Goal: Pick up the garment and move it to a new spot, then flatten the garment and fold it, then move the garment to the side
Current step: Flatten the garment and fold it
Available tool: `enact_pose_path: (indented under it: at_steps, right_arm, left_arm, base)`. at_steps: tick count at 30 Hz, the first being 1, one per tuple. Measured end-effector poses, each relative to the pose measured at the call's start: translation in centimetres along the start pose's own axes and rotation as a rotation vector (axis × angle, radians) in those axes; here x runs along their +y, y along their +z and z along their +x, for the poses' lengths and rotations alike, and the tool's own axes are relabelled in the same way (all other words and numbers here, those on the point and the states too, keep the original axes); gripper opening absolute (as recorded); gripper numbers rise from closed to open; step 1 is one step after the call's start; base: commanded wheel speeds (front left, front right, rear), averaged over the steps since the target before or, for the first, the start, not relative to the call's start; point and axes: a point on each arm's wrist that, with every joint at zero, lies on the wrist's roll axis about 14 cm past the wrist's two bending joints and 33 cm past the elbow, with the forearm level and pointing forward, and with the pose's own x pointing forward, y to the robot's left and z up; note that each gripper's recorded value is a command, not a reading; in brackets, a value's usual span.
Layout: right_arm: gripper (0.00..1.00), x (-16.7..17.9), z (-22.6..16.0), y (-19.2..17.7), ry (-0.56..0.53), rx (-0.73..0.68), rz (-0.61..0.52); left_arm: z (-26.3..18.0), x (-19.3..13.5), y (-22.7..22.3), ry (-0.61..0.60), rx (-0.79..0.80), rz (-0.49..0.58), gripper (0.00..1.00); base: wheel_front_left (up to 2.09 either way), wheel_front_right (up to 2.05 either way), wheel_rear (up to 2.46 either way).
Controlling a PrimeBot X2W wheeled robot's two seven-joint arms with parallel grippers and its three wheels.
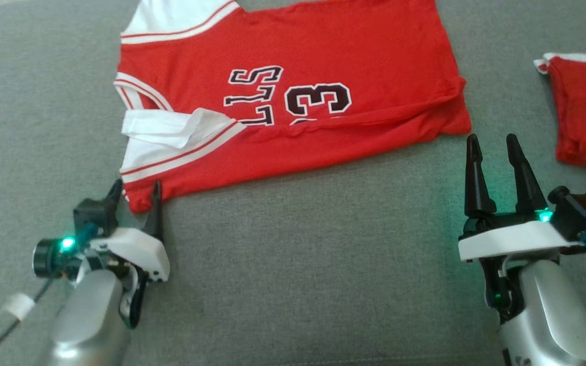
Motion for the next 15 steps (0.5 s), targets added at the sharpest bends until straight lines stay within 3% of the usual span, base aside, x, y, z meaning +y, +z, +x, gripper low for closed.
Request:
enact_pose_path:
  at_steps: [4,6,11,15]
  right_arm:
    - [1.0,-0.9,-0.2,-0.4,-0.027,0.01,0.007]
    - [1.0,-1.0,-0.2,-0.3,-0.029,0.008,0.007]
    - [1.0,-0.8,0.0,0.5,-0.026,-0.015,0.013]
    - [1.0,-0.7,0.2,0.6,-0.022,-0.007,-0.003]
  left_arm:
    - [1.5,-0.4,-0.4,-0.029,0.07,-0.031,1.0]
    - [1.8,-0.4,-0.4,-0.033,0.087,-0.027,0.0]
    - [1.5,-0.4,0.5,-0.037,0.059,-0.024,0.0]
    - [0.8,-0.2,2.7,-0.03,-0.064,-0.026,0.0]
  base:
    - [0.0,0.0,0.0]
    - [0.0,0.0,0.0]
    - [0.0,0.0,0.0]
    - [0.0,0.0,0.0]
